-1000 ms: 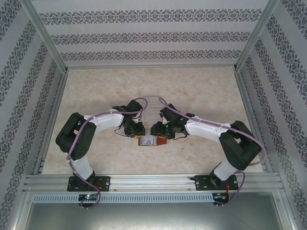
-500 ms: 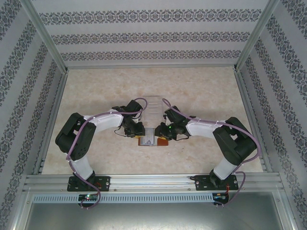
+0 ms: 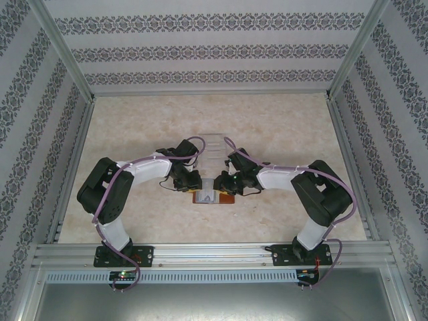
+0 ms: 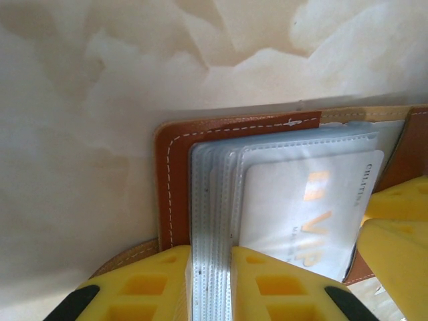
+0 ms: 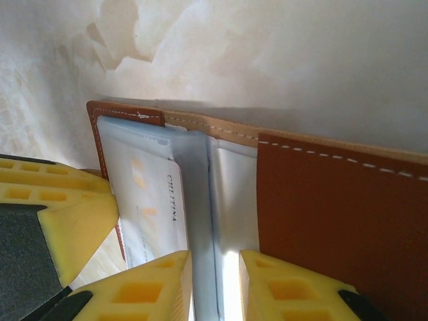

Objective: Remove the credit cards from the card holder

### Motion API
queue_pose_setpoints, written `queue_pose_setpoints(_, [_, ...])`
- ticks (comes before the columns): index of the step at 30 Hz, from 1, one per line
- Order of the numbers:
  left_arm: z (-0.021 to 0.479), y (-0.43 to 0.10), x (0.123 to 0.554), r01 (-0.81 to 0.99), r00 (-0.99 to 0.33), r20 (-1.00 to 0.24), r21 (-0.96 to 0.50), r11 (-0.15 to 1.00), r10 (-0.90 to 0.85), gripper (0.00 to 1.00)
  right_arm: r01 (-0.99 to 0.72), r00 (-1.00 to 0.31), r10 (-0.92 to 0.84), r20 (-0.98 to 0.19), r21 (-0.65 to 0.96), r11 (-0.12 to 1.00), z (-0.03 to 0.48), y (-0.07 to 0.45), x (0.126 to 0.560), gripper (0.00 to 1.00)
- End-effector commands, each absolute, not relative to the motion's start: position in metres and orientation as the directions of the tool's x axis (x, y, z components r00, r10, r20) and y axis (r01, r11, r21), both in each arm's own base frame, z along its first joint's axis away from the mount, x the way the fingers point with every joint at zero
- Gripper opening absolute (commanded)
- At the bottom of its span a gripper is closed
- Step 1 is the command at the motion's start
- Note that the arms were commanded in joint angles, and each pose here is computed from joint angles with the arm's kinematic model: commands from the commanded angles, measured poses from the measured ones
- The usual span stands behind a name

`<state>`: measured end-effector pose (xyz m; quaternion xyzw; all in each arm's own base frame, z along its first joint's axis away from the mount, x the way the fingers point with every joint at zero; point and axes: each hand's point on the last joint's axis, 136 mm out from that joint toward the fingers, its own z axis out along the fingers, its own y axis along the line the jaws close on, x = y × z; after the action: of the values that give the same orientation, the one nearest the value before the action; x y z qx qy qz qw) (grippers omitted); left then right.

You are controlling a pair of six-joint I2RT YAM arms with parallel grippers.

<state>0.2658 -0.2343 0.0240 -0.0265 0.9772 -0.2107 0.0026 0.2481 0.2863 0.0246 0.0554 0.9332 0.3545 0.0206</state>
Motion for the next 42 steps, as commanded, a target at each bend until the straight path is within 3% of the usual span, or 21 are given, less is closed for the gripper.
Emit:
queue_pose_setpoints(1, [0.003,-0.227,0.249,-0.065,-0.997,0.060,-0.368,0.927,-0.046,0.19,0.089,-0.994,0.113,0.009,0.684,0.724,0.028,0.295,0.251,0.25])
queue_pose_setpoints(7, [0.002,-0.226,0.249,-0.066,-0.997,0.063,-0.367,0.928,-0.047,0.19,0.089,-0.993,0.118,0.004,0.680,0.728,0.029,0.295,0.252,0.22])
queue_pose_setpoints(22, [0.001,-0.226,0.249,-0.066,-0.997,0.064,-0.362,0.930,-0.046,0.18,0.075,-0.992,0.125,-0.026,0.677,0.732,0.033,0.293,0.252,0.27])
queue_pose_setpoints(42, [0.004,-0.226,0.250,-0.067,-0.997,0.060,-0.365,0.929,-0.049,0.18,0.086,-0.994,0.112,-0.002,0.627,0.774,0.020,0.290,0.248,0.22])
